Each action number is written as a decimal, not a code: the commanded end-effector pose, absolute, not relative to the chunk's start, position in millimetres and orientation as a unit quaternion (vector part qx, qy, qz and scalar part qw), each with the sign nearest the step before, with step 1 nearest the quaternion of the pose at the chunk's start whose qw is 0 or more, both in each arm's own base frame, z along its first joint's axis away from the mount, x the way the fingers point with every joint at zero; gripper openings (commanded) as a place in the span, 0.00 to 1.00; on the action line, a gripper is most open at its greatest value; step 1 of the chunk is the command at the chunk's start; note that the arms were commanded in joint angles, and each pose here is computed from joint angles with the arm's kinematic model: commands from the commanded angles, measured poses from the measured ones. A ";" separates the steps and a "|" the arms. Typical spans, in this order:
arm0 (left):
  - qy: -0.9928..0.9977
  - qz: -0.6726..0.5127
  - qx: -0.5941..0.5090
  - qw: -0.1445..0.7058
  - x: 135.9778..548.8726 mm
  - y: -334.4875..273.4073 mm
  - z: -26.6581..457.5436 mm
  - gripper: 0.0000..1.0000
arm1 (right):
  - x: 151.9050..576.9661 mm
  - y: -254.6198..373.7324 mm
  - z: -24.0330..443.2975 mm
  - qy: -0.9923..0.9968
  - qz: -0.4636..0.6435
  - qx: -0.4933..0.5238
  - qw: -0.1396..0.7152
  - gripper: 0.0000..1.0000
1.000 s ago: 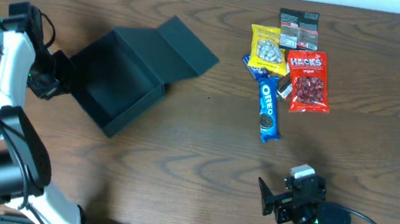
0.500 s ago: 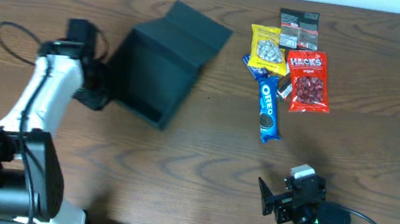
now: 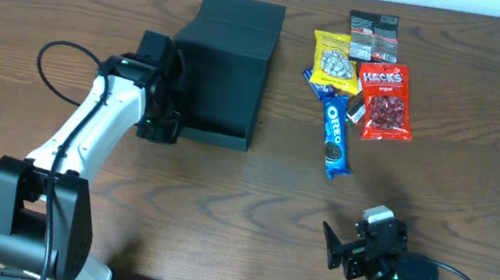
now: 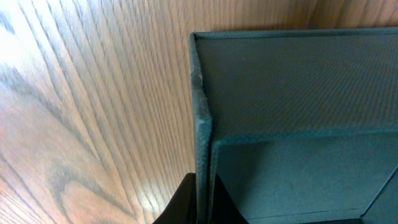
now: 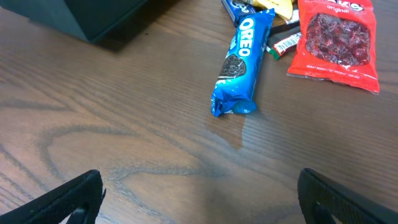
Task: Pack container
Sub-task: 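Push the black box right to the table center with the left gripper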
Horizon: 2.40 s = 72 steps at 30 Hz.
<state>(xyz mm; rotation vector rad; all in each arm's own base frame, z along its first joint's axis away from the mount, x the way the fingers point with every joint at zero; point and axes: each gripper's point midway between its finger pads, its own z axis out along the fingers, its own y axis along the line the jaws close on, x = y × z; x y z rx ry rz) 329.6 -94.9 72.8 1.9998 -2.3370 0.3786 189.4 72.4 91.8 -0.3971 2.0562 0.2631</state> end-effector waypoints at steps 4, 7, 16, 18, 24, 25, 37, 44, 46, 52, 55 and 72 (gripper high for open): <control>-0.756 0.138 0.640 0.022 326.7 -114.3 83.0 0.06 | 190.7 68.8 91.3 0.850 0.107 -0.150 0.494 0.99; -0.756 0.137 0.639 0.025 324.2 -120.9 83.0 0.06 | 190.7 68.8 91.4 0.850 0.107 -0.150 0.494 0.99; -0.821 0.209 0.531 0.017 337.3 -151.8 96.3 0.95 | 190.7 68.8 91.3 0.850 0.107 -0.150 0.494 0.99; -0.839 0.224 0.496 0.003 339.4 -154.0 107.4 0.95 | 190.7 68.8 91.3 0.850 0.107 -0.150 0.494 0.99; -0.906 0.265 0.252 -0.211 373.1 -148.2 192.4 0.95 | 190.7 68.8 91.3 0.850 0.107 -0.150 0.494 0.99; -0.917 0.252 0.111 -0.288 379.6 -152.5 216.8 0.95 | 190.7 68.8 91.3 0.850 0.107 -0.149 0.494 0.99; -0.930 -0.033 -0.293 -0.221 373.4 -104.3 130.8 0.95 | 190.7 68.8 91.3 0.850 0.107 -0.150 0.494 0.99; -0.945 -0.070 -0.280 -0.154 381.2 -92.3 73.6 0.89 | 190.7 68.8 91.3 0.850 0.107 -0.150 0.494 0.99; -0.949 -0.070 -0.273 -0.145 381.6 -92.0 64.9 0.88 | 190.7 68.8 91.3 0.850 0.107 -0.150 0.494 0.99; -0.966 -0.067 -0.226 -0.107 379.5 -84.3 31.4 0.49 | 190.7 68.8 91.3 0.850 0.107 -0.150 0.494 0.99; -0.977 -0.070 -0.170 -0.109 382.3 -75.9 28.6 0.31 | 190.7 68.8 91.3 0.850 0.107 -0.150 0.494 0.99; -0.995 -0.003 0.003 -0.103 376.8 -89.2 26.4 0.06 | 190.7 68.8 91.3 0.850 0.107 -0.150 0.494 0.99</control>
